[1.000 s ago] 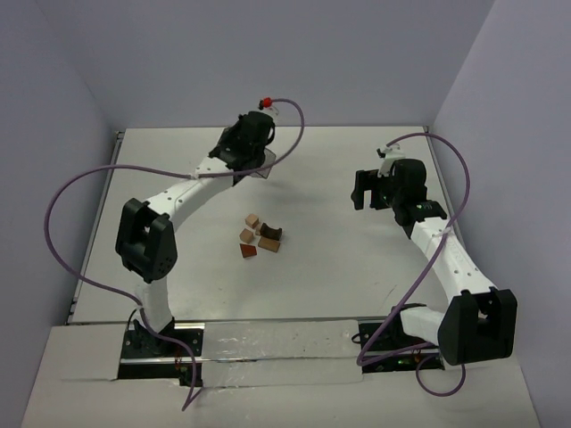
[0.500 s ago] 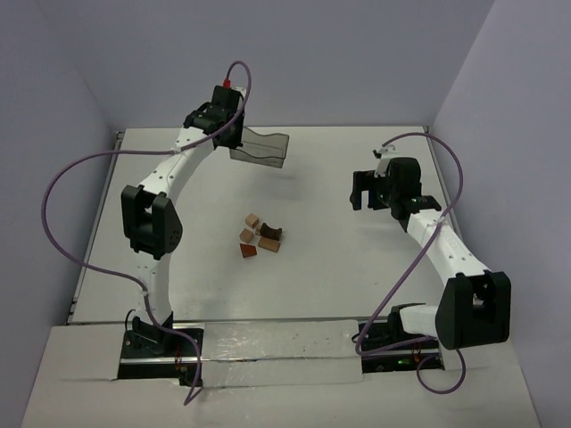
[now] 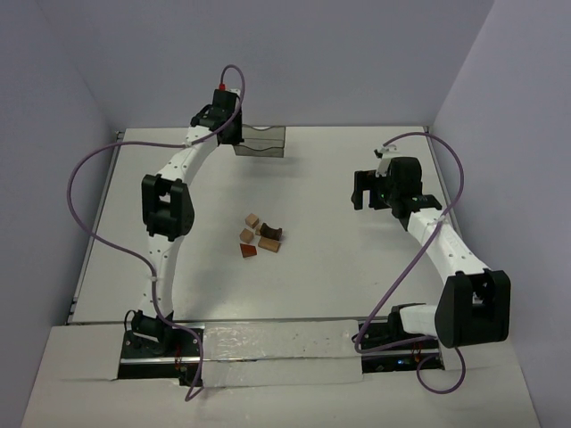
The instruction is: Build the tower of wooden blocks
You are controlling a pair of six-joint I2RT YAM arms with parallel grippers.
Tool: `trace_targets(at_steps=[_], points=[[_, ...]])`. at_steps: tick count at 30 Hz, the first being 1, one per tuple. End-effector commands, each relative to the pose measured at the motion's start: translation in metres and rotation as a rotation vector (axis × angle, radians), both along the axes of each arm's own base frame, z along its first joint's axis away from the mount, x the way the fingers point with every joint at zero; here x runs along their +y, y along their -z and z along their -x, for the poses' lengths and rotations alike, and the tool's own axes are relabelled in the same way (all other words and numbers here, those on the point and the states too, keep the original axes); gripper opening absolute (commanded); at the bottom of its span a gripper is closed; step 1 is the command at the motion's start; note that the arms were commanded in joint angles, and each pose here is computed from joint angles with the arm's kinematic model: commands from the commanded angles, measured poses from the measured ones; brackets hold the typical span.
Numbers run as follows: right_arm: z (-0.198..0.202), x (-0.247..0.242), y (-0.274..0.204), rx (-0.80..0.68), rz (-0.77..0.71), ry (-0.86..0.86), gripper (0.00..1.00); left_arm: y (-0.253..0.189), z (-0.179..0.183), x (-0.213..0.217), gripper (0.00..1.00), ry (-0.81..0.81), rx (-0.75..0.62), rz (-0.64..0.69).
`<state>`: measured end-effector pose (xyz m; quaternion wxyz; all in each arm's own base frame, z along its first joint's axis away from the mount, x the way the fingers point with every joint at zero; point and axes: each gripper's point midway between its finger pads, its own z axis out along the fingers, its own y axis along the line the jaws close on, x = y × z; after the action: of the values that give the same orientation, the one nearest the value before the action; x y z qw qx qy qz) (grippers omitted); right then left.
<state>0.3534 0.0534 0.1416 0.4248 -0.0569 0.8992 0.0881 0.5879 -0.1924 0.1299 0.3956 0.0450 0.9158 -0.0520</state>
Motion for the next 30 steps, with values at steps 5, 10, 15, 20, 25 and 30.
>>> trace_targets(at_steps=[5,10,15,20,25,30], points=[[-0.013,0.000,-0.015,-0.027,-0.011,0.001,1.00,-0.017,-0.046,-0.008,0.00,-0.004,-0.169,0.088],[-0.014,0.001,-0.012,-0.013,-0.013,0.000,1.00,-0.007,-0.055,-0.009,0.00,-0.006,-0.187,0.081],[-0.015,0.001,-0.010,-0.002,-0.016,-0.002,1.00,0.004,-0.063,-0.007,0.00,-0.015,-0.202,0.067],[-0.015,0.003,-0.008,0.007,-0.017,-0.011,1.00,0.014,-0.068,-0.007,0.00,-0.021,-0.205,0.085],[-0.015,0.002,-0.007,0.012,-0.014,-0.011,1.00,0.019,-0.072,-0.008,0.00,-0.024,-0.211,0.086],[-0.015,0.003,-0.007,0.014,-0.016,-0.011,1.00,0.025,-0.073,-0.006,0.02,-0.038,-0.206,0.081]])
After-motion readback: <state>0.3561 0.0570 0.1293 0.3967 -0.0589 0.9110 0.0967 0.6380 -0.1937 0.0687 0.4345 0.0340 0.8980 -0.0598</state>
